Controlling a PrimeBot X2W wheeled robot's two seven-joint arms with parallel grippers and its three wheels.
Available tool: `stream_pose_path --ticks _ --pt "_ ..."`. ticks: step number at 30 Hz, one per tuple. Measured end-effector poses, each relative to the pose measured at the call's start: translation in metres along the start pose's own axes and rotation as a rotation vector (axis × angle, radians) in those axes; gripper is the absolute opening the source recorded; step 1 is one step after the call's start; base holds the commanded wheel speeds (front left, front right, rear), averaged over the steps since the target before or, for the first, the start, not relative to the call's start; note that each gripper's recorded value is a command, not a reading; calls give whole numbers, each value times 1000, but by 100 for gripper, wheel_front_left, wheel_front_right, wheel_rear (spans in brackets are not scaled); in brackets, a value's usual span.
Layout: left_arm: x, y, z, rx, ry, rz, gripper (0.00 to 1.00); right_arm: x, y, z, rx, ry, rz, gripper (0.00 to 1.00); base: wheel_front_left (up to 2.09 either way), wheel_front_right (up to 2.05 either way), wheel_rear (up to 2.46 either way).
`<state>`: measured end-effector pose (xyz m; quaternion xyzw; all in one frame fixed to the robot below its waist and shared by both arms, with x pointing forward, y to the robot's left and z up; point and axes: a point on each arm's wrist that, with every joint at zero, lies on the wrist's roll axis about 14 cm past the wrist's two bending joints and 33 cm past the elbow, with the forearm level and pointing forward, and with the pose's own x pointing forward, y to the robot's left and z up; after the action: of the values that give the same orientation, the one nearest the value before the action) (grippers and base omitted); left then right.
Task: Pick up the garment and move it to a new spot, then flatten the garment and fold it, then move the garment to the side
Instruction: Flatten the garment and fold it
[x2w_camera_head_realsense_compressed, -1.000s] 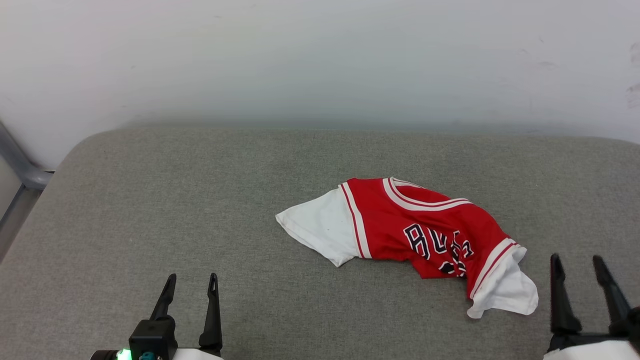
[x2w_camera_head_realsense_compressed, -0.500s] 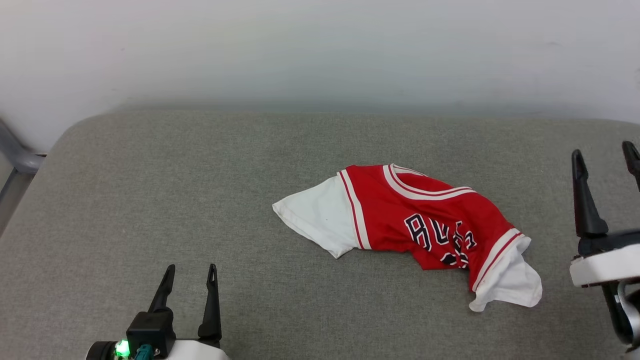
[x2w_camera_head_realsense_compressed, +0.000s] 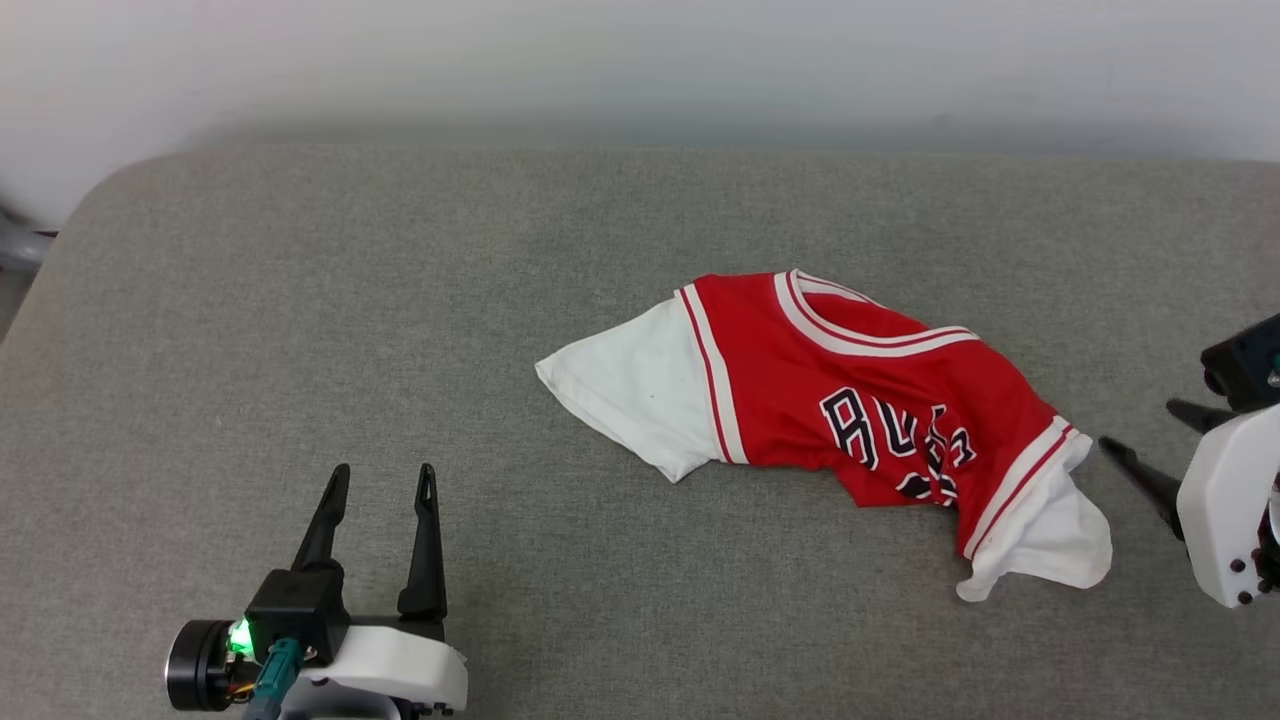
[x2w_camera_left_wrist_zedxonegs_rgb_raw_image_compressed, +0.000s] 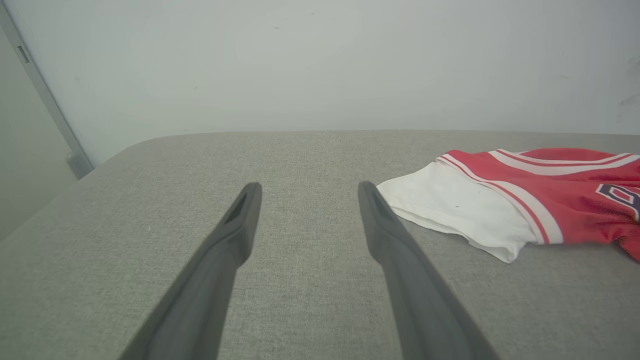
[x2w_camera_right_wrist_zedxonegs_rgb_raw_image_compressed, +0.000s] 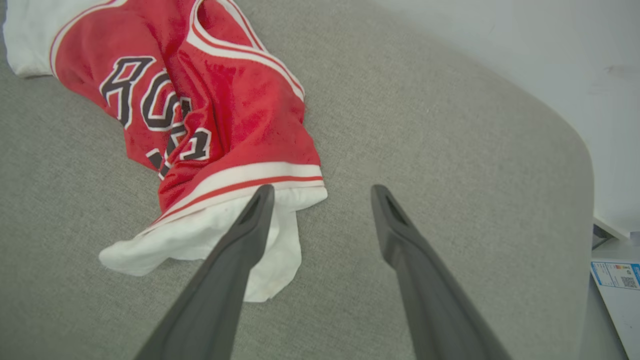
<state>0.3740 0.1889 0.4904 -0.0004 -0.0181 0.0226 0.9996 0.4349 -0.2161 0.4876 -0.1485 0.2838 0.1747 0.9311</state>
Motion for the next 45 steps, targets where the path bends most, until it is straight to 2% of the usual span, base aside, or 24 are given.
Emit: stream_pose_path --ticks 7,12,16,17,18,21,24,28,31,34,40,44,45 --pt "15 -3 -8 -5 17 -6 100 20 21 -71 18 351 115 100 0 0 0" --pt "20 1 -18 -4 44 13 100 39 29 -108 36 475 142 100 0 0 0" --pt "18 11 -24 -1 63 41 100 44 37 -129 8 550 170 100 0 0 0" --pt "18 12 -25 0 66 46 100 45 38 -130 11 553 174 35 0 0 0" --pt "18 13 -25 1 66 49 100 46 38 -129 17 545 175 0 0 0 0" --pt "18 14 -23 -1 60 51 100 48 36 -122 34 498 175 0 0 0 0" --pt "18 12 -20 -2 51 45 100 52 19 -100 46 414 128 0 0 0 0" --pt "19 10 -16 -5 40 40 100 53 -33 -62 55 293 -3 0 0 0 0" --pt "21 10 -17 -5 41 37 100 57 -56 -51 49 255 -67 0 0 0 0" --pt "23 11 -19 -3 46 41 100 64 -70 -57 77 272 -109 0 0 0 0" --pt "25 15 -26 2 64 54 100 78 -76 -102 123 388 -167 0 0 0 0" --pt "26 19 -25 6 60 61 100 87 -75 -107 158 353 -189 0 0 0 0" --pt "26 20 -23 6 58 62 100 88 -75 -104 165 324 -195 24 0 0 0"
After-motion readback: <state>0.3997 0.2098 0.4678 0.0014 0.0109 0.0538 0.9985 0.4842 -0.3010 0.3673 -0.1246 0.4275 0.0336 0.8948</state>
